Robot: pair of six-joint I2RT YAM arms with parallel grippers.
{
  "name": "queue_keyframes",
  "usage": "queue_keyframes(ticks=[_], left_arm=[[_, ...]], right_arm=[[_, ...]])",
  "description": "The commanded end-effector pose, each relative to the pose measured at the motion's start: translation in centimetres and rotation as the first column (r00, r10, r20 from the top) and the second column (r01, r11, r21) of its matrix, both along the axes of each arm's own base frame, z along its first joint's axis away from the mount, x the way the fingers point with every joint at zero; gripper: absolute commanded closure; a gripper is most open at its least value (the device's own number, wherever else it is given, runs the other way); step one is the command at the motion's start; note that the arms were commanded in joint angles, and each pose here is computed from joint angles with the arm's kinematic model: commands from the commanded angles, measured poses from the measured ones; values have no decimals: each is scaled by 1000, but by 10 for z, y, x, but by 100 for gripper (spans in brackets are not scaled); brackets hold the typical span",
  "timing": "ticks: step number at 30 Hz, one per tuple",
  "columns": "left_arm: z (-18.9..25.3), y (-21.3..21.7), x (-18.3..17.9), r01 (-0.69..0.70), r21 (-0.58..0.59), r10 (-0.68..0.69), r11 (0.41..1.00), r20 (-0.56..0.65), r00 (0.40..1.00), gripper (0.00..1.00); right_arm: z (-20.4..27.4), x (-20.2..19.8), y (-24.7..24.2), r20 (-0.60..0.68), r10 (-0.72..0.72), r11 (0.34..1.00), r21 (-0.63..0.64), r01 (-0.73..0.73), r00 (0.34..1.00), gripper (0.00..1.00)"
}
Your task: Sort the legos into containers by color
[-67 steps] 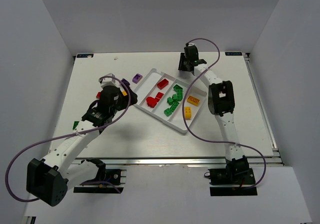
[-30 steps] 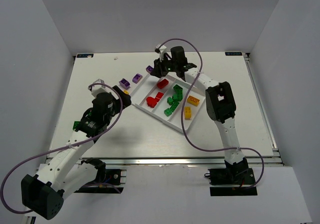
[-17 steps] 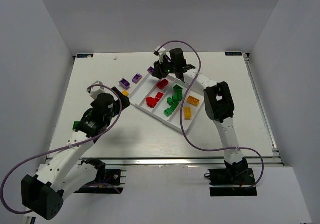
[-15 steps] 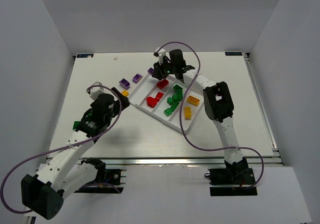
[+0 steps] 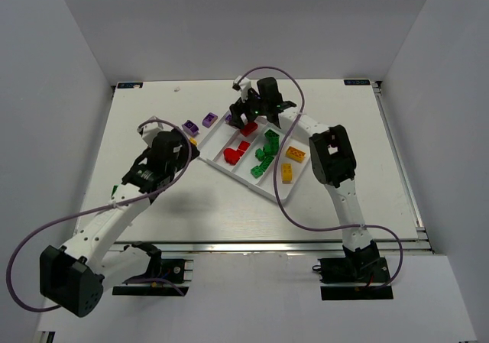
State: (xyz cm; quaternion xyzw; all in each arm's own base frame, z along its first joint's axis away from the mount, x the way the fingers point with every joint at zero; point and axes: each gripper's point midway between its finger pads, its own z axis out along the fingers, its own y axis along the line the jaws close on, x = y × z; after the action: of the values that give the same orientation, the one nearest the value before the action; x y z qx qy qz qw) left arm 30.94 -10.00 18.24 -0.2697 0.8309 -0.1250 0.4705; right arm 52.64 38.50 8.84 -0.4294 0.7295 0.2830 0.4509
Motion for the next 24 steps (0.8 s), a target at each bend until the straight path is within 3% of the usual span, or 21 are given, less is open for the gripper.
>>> queue_keyframes(ticks=[1,4,6,7,9,12,13,16,20,24], left_arm=[[21,-2,13,20,26,-20,999,13,1000,15],[16,-4,25,34,37,-34,999,-12,999,33],[16,-6,35,45,18,-44,999,-12,999,40],[18,-8,38,59,7,-59,998,-13,998,48],[14,-3,46,44,3,-43,999,-27,999,50],[4,3,57,38,-15,-39,999,-77,996,53],[1,3,60,39,-21,-40,999,-90,995,54],[-6,6,71,28,-22,-30,999,-128,991,49],[-12,13,85,-3,-9,2,1000,-175,985,40],[-18,23,100,-21,23,26,1000,-227,973,25]], right_arm=[[83,-2,-1,160,60,996,53,-69,985,11],[112,-17,-15,242,110,989,67,-129,964,11],[128,-50,-19,221,260,955,85,-284,940,11],[141,-56,-28,245,285,946,85,-313,927,15],[138,-79,-36,200,353,921,95,-377,914,24],[137,-102,-52,183,391,911,64,-408,902,50],[137,-106,-56,178,395,910,56,-410,901,63],[131,-123,-68,130,396,914,41,-404,909,76],[136,-137,-84,81,368,925,66,-373,926,77],[136,-141,-100,38,315,945,82,-318,948,64]])
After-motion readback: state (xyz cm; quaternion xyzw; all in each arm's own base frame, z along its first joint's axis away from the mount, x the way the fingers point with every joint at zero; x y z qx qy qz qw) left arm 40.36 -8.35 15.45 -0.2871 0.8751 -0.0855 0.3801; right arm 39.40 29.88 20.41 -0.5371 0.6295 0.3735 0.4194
